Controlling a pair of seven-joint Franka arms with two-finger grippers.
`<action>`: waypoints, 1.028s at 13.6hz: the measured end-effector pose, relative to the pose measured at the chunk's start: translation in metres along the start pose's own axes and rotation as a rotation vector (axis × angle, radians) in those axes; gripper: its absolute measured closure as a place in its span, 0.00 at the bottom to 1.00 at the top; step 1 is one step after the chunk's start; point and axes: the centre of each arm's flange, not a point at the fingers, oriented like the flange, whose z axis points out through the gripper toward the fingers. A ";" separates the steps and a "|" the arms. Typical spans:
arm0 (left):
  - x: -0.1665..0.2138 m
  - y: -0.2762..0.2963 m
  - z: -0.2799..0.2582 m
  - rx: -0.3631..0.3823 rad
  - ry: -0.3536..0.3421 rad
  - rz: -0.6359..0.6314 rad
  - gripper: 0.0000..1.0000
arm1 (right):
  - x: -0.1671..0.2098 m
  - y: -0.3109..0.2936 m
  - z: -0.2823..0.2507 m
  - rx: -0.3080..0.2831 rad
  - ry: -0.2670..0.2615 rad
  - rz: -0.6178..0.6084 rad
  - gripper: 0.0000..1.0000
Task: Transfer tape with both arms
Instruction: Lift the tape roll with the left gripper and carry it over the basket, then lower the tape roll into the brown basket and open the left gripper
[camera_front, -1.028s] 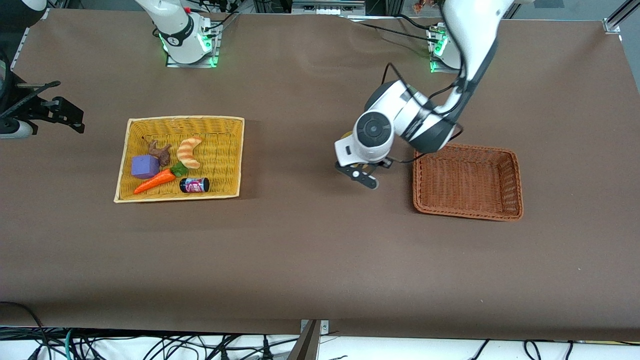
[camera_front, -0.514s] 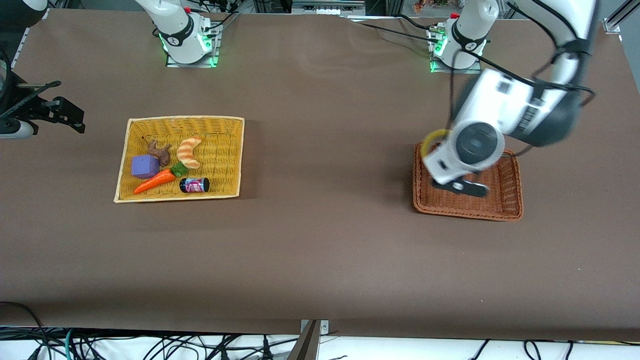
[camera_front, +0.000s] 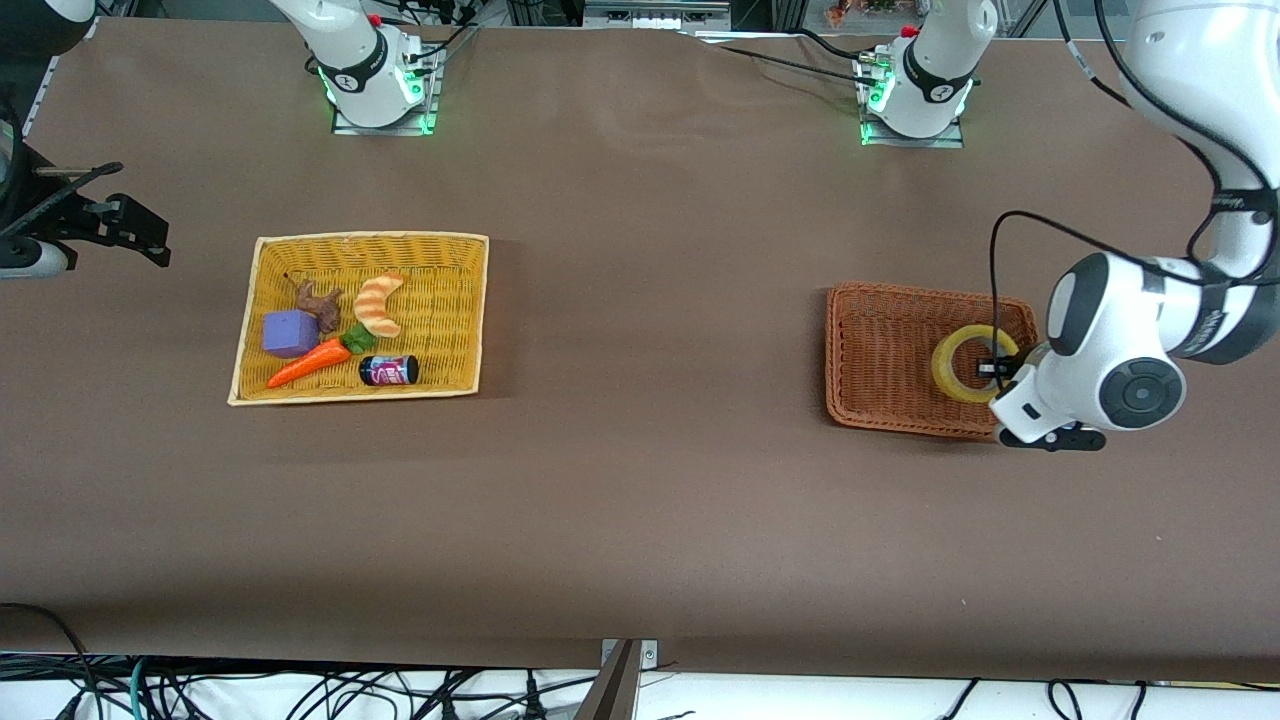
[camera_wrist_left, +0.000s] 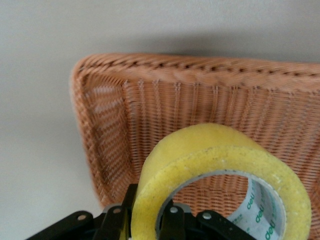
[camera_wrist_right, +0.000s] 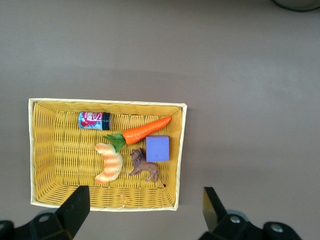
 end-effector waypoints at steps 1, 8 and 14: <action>0.001 0.006 0.021 -0.007 0.012 0.012 0.78 | 0.000 0.000 0.000 0.000 0.000 0.000 0.00; -0.005 0.022 0.012 -0.019 0.132 0.038 0.44 | 0.000 0.000 0.000 0.000 0.000 0.000 0.00; -0.072 0.007 -0.180 -0.083 0.354 -0.041 0.00 | 0.001 0.000 0.001 0.000 -0.002 0.000 0.00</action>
